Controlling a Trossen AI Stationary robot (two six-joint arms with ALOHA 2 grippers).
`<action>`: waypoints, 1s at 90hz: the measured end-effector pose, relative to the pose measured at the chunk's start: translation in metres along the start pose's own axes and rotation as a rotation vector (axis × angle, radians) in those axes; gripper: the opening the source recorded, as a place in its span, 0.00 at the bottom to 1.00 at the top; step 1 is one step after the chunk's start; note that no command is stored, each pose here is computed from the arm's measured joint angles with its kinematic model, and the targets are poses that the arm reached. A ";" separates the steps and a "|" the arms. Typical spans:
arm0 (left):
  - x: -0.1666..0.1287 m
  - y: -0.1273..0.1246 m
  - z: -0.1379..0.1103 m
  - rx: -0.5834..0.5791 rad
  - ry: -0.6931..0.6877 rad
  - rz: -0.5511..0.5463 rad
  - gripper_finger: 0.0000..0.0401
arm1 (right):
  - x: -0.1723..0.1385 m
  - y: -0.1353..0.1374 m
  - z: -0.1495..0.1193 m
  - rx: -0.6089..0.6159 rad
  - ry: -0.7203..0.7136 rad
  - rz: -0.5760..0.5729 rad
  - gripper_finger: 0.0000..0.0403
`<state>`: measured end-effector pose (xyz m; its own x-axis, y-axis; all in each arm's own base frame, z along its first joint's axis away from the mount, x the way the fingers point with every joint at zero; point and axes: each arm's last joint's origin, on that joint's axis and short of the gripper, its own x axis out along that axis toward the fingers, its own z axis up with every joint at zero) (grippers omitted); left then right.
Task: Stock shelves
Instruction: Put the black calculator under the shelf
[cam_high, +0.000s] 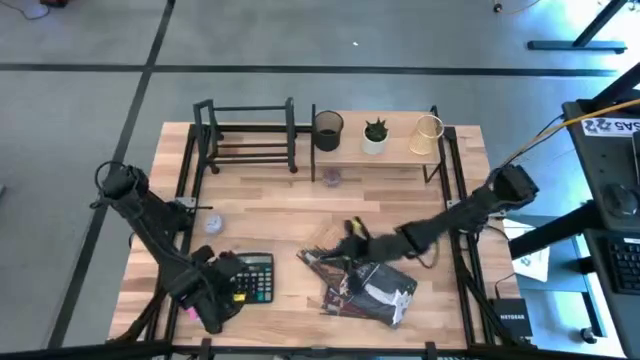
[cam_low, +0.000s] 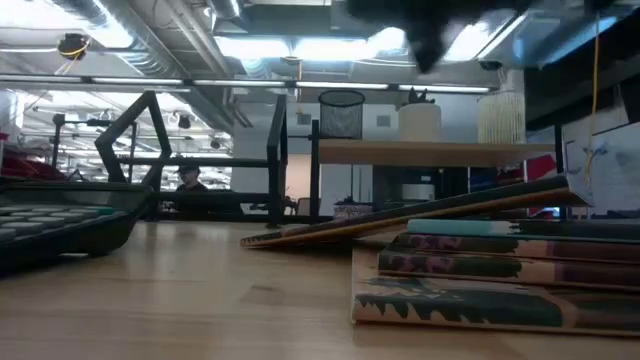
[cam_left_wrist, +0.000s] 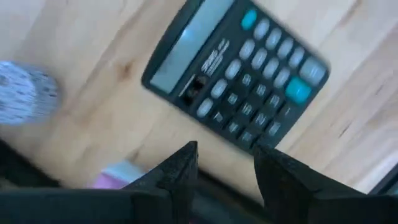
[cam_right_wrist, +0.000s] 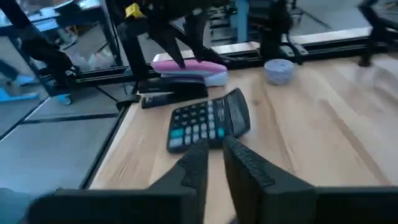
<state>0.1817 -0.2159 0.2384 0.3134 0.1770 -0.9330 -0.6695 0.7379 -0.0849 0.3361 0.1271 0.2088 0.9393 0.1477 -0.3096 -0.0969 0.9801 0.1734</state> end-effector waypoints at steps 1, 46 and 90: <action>0.001 0.000 -0.002 -0.010 -0.006 -0.006 0.34 | 0.003 -0.001 0.001 -0.001 0.007 0.003 0.21; 0.032 0.004 -0.043 -0.179 0.022 -0.007 0.34 | 0.126 -0.050 0.012 0.145 0.222 0.043 0.59; 0.076 0.001 -0.053 -0.180 -0.045 -0.036 0.34 | 0.158 -0.082 -0.028 0.312 0.293 0.092 0.59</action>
<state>0.1693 -0.2362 0.1486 0.3667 0.1843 -0.9119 -0.7654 0.6169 -0.1832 0.4836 0.0740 0.1195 0.7943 0.3080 -0.5237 -0.0296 0.8805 0.4730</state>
